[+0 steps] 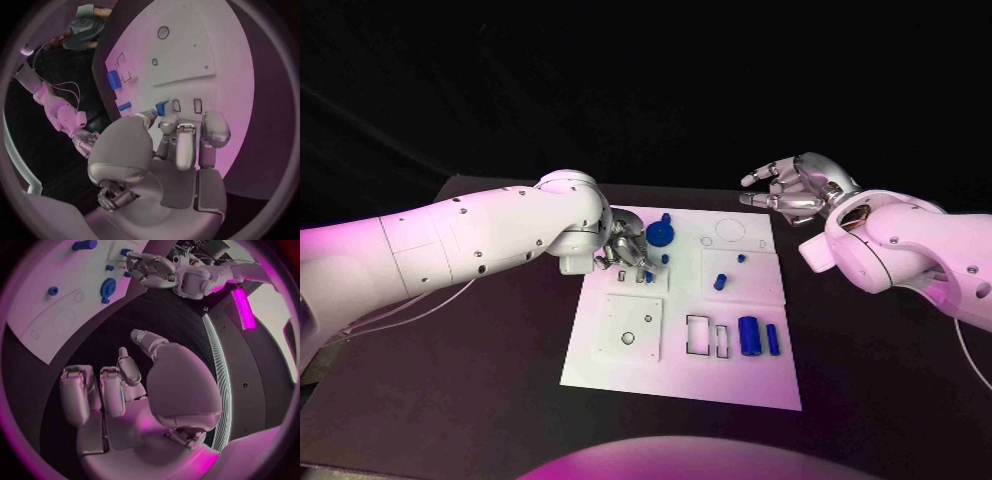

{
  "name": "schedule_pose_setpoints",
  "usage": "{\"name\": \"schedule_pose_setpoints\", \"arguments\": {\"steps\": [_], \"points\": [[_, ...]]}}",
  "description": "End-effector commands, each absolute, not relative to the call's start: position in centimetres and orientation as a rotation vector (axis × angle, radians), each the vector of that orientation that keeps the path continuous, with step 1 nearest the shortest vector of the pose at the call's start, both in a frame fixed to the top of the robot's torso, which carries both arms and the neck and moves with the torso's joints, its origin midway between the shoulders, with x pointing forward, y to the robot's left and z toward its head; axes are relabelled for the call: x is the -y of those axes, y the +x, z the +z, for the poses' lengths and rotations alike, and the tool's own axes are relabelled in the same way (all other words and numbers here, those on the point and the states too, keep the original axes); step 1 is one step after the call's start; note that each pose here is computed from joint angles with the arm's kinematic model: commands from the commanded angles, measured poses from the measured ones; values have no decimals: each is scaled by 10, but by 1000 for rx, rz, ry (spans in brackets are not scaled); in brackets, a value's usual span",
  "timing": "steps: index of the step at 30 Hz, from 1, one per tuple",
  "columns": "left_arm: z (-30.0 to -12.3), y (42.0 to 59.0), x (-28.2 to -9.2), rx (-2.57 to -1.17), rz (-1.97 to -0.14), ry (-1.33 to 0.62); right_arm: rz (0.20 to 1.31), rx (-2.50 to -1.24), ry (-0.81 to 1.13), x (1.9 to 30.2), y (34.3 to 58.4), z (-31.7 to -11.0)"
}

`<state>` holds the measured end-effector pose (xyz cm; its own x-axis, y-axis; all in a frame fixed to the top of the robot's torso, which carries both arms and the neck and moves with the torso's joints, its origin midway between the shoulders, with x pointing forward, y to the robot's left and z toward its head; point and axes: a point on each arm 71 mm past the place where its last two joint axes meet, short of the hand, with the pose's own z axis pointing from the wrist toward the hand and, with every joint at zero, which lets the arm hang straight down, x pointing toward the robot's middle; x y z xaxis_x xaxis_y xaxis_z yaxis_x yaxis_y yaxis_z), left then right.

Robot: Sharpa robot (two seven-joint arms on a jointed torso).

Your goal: Assemble the parts on the task board

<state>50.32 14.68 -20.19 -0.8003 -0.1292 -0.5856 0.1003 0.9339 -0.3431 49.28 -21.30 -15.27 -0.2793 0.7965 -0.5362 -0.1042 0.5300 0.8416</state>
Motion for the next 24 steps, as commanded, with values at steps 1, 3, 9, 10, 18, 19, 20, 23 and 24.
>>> {"name": "schedule_pose_setpoints", "arguments": {"steps": [1,3,9,10,18,19,20,23,24], "points": [[-202,502,-144,-2468,-488,-9,984,-1639,587,212,493,-154],[-202,502,-144,-2468,-489,-11,984,-1640,587,211,493,-154],[-202,502,-143,-2469,-498,-22,984,-1645,587,211,493,-155],[-202,502,-143,-2469,-500,-24,984,-1646,587,211,493,-155],[-202,502,-144,-2473,-511,-37,984,-1652,586,211,492,-156],[-202,502,-144,-2474,-512,-39,984,-1653,586,211,492,-156],[-202,502,-144,-2474,-515,-42,984,-1654,586,211,492,-156],[-202,501,-144,-2472,-525,-57,985,-1657,586,211,492,-157],[-202,501,-144,-2470,-531,-64,985,-1657,586,211,492,-157]]}}
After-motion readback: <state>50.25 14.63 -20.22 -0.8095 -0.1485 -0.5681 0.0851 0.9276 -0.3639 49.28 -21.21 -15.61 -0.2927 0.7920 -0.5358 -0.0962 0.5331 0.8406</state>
